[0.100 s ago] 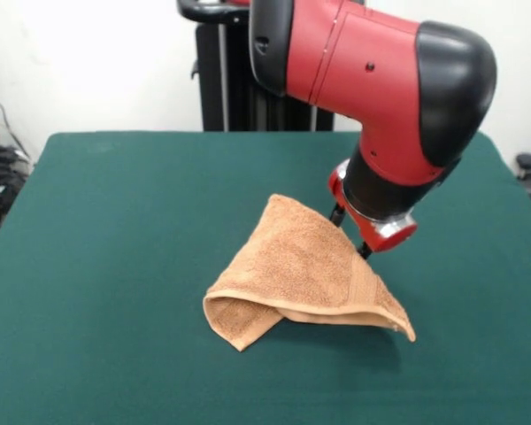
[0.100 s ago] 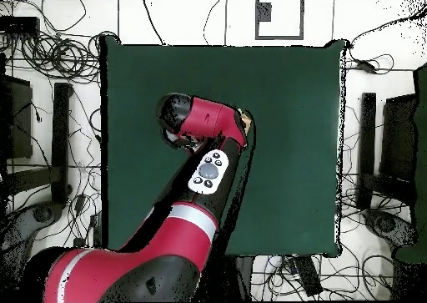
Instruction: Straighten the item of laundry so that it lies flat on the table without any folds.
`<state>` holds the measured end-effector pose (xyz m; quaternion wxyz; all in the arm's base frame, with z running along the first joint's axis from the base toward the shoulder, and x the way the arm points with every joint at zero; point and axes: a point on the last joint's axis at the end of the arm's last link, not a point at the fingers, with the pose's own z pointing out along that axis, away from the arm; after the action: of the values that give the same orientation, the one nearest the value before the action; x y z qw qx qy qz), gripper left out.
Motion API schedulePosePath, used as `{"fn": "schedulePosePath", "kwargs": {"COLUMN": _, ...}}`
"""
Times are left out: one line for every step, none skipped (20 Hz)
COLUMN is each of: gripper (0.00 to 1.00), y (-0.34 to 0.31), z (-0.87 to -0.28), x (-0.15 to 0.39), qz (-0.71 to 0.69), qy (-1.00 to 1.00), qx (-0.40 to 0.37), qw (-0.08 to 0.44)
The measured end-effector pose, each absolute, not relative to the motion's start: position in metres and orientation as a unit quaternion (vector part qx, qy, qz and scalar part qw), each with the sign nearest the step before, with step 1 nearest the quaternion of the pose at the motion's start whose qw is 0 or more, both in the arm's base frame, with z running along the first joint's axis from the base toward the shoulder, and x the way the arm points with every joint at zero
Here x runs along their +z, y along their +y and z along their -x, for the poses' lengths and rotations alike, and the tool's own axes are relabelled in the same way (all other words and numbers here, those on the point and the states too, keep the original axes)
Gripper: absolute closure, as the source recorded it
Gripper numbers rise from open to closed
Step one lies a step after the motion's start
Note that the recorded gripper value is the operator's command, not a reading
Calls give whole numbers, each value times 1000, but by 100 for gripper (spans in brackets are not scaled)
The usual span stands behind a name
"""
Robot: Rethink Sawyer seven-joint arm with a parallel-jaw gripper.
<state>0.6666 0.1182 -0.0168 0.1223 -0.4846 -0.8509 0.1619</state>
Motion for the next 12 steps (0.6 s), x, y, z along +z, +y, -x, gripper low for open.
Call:
{"fn": "schedulePosePath", "kwargs": {"gripper": 0, "y": 119, "z": -667, "x": -16, "qz": 484, "qy": -851, "qx": 162, "qw": 123}}
{"fn": "schedulePosePath", "kwargs": {"gripper": 0, "y": 119, "z": -668, "x": -16, "qz": 484, "qy": -851, "qx": 161, "qw": 122}}
{"fn": "schedulePosePath", "kwargs": {"gripper": 0, "y": 119, "z": -669, "x": -15, "qz": 484, "qy": -852, "qx": 161, "qw": 122}}
{"fn": "schedulePosePath", "kwargs": {"gripper": 0, "y": 120, "z": -670, "x": -15, "qz": 484, "qy": -852, "qx": 160, "qw": 122}}
{"fn": "schedulePosePath", "kwargs": {"gripper": 0, "y": 120, "z": -671, "x": -14, "qz": 483, "qy": -852, "qx": 160, "qw": 120}}
{"fn": "schedulePosePath", "kwargs": {"gripper": 0, "y": 121, "z": -672, "x": -14, "qz": 483, "qy": -853, "qx": 159, "qw": 120}}
{"fn": "schedulePosePath", "kwargs": {"gripper": 0, "y": 121, "z": -672, "x": -14, "qz": 483, "qy": -853, "qx": 159, "qw": 119}}
{"fn": "schedulePosePath", "kwargs": {"gripper": 0, "y": 121, "z": -673, "x": -13, "qz": 482, "qy": -853, "qx": 158, "qw": 118}}
{"fn": "schedulePosePath", "kwargs": {"gripper": 0, "y": 122, "z": -674, "x": -12, "qz": 482, "qy": -854, "qx": 158, "qw": 119}}
{"fn": "schedulePosePath", "kwargs": {"gripper": 0, "y": 122, "z": -674, "x": -12, "qz": 482, "qy": -854, "qx": 158, "qw": 120}}
{"fn": "schedulePosePath", "kwargs": {"gripper": 0, "y": 123, "z": -675, "x": -11, "qz": 482, "qy": -853, "qx": 158, "qw": 121}}
{"fn": "schedulePosePath", "kwargs": {"gripper": 0, "y": 123, "z": -675, "x": -11, "qz": 481, "qy": -853, "qx": 158, "qw": 123}}
